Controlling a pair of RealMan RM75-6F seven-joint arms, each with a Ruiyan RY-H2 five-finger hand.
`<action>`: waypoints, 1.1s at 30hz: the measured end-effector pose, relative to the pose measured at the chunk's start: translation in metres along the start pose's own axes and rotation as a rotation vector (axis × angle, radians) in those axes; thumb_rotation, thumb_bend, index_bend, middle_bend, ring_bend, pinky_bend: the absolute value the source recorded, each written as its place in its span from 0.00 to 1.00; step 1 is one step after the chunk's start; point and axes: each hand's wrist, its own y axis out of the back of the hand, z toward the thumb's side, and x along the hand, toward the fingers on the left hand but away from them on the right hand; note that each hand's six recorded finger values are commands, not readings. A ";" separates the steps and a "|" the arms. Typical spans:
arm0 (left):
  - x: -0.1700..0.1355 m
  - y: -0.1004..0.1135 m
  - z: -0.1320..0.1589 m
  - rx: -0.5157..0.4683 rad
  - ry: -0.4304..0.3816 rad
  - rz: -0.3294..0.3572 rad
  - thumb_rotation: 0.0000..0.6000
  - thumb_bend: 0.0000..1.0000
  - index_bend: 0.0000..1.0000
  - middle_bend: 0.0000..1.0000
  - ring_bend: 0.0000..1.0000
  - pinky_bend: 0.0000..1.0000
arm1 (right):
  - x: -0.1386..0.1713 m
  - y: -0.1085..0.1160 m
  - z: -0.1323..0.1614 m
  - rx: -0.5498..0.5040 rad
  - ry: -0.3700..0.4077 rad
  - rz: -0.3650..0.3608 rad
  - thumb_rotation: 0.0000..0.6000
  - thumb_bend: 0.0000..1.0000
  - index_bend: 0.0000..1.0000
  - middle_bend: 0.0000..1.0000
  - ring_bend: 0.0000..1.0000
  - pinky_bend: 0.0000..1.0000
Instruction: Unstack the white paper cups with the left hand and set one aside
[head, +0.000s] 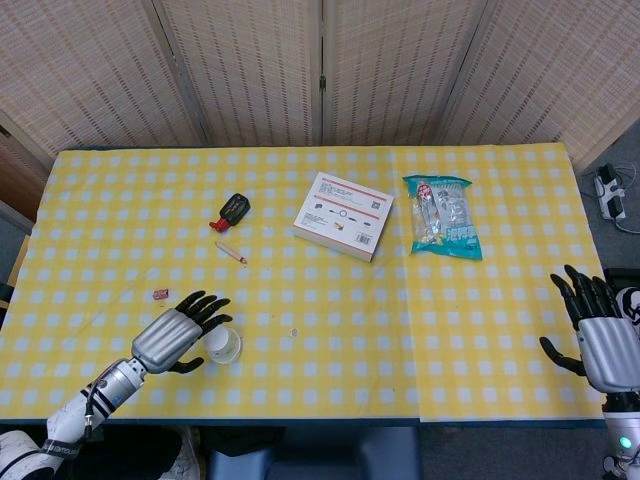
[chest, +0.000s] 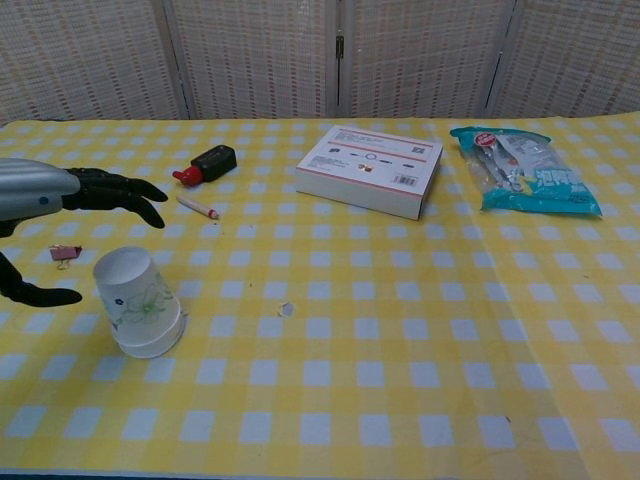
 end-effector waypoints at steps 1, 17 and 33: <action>0.001 0.000 0.001 -0.002 0.000 -0.002 1.00 0.33 0.21 0.08 0.05 0.00 | 0.000 0.000 0.000 0.000 0.001 0.001 1.00 0.30 0.00 0.00 0.00 0.00; 0.013 -0.010 -0.001 -0.020 0.018 -0.035 1.00 0.39 0.27 0.08 0.07 0.00 | 0.000 -0.003 -0.002 -0.007 -0.004 0.008 1.00 0.30 0.00 0.00 0.00 0.00; 0.015 -0.013 -0.003 -0.030 0.024 -0.035 1.00 0.49 0.32 0.09 0.07 0.00 | 0.001 -0.005 -0.003 -0.010 -0.009 0.013 1.00 0.30 0.00 0.00 0.00 0.00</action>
